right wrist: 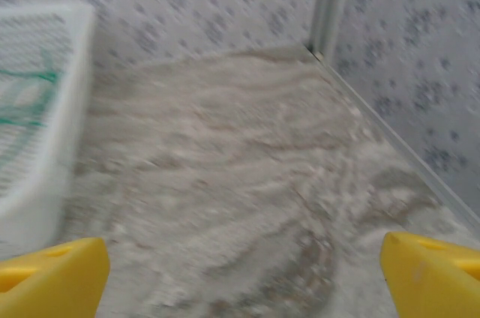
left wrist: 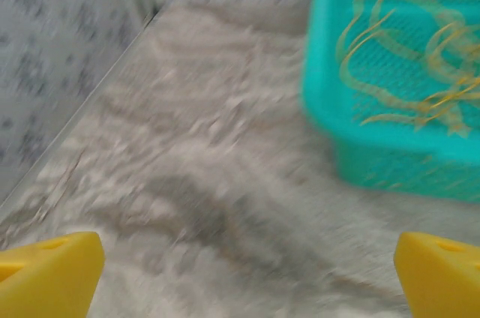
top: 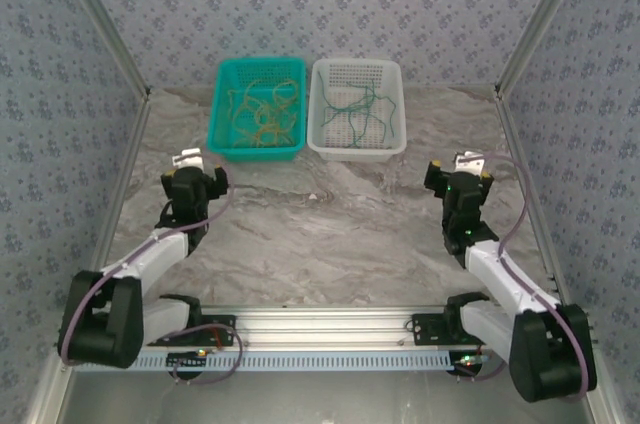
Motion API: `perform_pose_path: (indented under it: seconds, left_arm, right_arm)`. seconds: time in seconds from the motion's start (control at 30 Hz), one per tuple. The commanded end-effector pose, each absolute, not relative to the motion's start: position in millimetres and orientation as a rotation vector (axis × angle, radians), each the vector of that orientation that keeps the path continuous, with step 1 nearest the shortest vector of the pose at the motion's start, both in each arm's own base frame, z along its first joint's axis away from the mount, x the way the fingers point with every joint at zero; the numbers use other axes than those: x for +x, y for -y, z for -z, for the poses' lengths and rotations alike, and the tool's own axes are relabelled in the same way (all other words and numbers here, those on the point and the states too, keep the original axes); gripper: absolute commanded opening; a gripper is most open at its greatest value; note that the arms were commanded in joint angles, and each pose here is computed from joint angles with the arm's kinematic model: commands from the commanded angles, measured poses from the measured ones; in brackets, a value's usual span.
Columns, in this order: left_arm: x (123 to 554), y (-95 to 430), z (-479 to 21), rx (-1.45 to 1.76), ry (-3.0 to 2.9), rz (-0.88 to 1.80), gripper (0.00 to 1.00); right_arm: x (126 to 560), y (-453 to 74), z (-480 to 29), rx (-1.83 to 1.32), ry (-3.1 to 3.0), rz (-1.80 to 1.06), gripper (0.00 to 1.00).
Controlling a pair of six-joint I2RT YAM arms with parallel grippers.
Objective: Untangle the cables
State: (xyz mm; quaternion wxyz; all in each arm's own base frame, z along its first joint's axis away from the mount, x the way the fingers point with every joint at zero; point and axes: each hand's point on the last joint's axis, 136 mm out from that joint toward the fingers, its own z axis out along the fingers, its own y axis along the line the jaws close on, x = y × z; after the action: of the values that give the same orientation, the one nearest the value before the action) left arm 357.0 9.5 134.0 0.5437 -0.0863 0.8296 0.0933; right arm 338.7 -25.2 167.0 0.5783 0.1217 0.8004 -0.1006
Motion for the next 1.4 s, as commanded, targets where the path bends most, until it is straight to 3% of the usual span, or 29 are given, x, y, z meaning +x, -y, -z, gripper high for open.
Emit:
perform_pose_path:
  seconds: [0.0,0.23,0.47,0.5,0.53,0.63,0.77,0.83,1.37]
  left_arm:
    - [370,-26,-150,-0.29,-1.898,-0.206,0.99]
    - [389,-29,-139,-0.169,-1.928,-0.189,0.99]
    - [364,-26,-115,-0.159,-1.783,-0.121,0.99]
    - [361,-20,-115,-0.124,-1.767,-0.098,0.99]
    - [360,-11,-113,-0.067,-1.758,-0.071,0.99]
    - [371,14,-102,0.091,-1.78,-0.018,0.99]
    - [395,-12,-91,-0.064,-1.93,-0.118,0.99]
    - [397,-20,-90,-0.102,-1.948,-0.031,0.99]
    - [398,-16,-89,-0.082,-1.962,-0.047,0.99]
  right_arm:
    - [345,49,-152,0.357,-1.875,0.3,0.95]
    - [370,49,-124,0.252,-1.888,0.266,0.94]
    - [380,15,-97,0.023,-1.923,0.108,0.92]
    - [379,9,-98,-0.013,-1.91,0.104,0.93]
    - [379,7,-97,-0.023,-1.904,0.116,1.0]
    - [386,7,-87,-0.029,-1.935,0.107,1.0]
    - [390,18,-82,0.029,-1.988,0.03,1.0]
    - [391,17,-82,0.027,-1.987,0.044,1.0]
    - [391,17,-82,0.024,-1.987,0.049,1.0]
